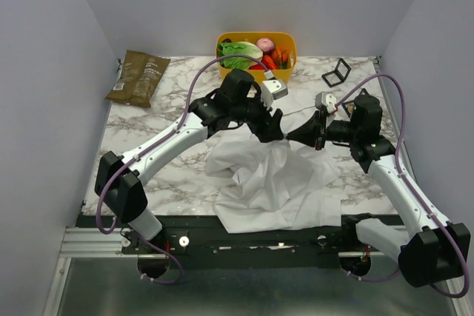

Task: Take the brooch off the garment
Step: Remove the brooch from the clothes.

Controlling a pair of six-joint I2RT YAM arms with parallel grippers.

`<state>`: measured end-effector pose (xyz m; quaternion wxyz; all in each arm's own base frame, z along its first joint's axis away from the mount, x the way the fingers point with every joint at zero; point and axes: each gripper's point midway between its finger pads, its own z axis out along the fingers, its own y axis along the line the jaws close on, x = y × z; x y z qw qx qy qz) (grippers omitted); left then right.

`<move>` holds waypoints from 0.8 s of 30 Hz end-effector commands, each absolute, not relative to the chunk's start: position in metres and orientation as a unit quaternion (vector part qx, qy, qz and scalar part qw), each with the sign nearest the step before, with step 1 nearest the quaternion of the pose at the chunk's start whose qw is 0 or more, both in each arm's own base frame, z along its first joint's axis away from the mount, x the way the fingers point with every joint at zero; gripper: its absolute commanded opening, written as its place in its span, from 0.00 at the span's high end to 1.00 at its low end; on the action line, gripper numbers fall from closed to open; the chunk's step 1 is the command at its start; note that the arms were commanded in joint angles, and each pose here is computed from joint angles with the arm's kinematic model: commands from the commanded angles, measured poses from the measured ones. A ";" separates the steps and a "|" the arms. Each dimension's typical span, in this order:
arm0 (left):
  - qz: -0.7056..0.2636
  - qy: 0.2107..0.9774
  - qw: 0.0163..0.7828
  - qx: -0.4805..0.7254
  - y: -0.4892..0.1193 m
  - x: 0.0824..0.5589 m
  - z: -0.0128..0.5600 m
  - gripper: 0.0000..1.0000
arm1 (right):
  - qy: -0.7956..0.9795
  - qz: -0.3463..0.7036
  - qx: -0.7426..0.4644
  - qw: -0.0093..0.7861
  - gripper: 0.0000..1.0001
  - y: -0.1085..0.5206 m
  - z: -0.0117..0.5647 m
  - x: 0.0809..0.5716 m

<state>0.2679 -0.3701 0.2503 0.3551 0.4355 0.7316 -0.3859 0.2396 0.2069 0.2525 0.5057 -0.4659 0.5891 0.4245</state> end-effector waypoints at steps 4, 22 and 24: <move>-0.384 0.701 0.410 0.438 -0.363 0.270 0.285 0.19 | 0.565 0.491 -0.470 0.468 0.99 0.211 0.271 0.215; -0.385 0.707 0.399 0.439 -0.365 0.271 0.276 0.17 | 0.570 0.497 -0.455 0.470 0.99 0.205 0.278 0.223; -0.382 0.708 0.403 0.437 -0.364 0.272 0.275 0.17 | 0.585 0.435 -0.452 0.515 0.99 0.199 0.278 0.241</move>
